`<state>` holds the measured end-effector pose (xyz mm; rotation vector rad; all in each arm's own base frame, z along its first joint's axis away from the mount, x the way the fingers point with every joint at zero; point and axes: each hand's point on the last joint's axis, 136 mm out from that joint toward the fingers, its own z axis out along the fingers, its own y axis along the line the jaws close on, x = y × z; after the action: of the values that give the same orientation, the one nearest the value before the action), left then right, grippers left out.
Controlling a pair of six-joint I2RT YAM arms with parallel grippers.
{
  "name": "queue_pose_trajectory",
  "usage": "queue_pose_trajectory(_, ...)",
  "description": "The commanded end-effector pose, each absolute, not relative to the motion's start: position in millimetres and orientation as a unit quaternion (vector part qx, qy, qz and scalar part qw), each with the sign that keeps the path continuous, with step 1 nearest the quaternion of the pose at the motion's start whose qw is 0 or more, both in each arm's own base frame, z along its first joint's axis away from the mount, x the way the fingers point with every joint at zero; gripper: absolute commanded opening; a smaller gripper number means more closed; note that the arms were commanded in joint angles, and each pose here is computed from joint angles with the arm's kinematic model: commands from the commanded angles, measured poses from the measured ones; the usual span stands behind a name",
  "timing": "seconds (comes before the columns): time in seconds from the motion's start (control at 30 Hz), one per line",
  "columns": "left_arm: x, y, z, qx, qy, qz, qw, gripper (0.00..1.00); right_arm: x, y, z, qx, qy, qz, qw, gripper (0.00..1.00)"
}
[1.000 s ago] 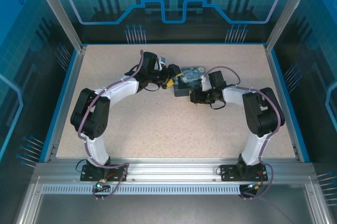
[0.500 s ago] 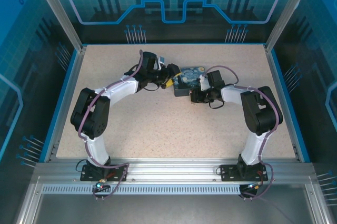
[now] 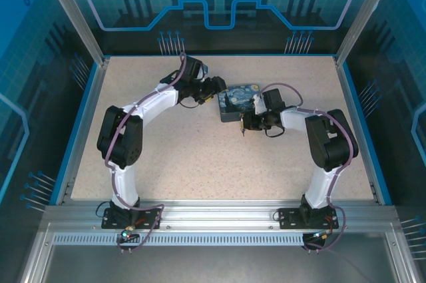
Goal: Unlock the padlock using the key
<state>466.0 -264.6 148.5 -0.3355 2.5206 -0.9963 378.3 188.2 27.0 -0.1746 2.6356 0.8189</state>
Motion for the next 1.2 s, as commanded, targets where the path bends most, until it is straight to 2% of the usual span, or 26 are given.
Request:
queue_pose_trajectory(0.0,459.8,-248.5,120.7,-0.089,0.940,-0.264,0.197,0.72,367.1,180.9,30.4,-0.031,0.938,0.306,0.163,0.00)
queue_pose_trajectory(0.2,457.8,-249.8,104.6,-0.046,0.960,-0.189,0.203,0.73,367.7,179.5,33.8,-0.001,0.930,0.330,0.159,0.00)
queue_pose_trajectory(0.5,447.5,-259.5,76.0,-0.018,0.971,-0.148,0.185,0.74,368.7,179.3,32.2,0.038,0.922,0.356,0.148,0.00)
queue_pose_trajectory(0.97,422.3,-265.9,48.3,-0.022,0.979,-0.142,0.142,0.73,368.7,180.6,18.2,0.168,0.879,0.430,0.122,0.00)
queue_pose_trajectory(1.17,413.4,-268.4,40.5,-0.028,0.981,-0.149,0.124,0.70,381.6,182.4,19.8,0.208,0.854,0.456,0.138,0.00)
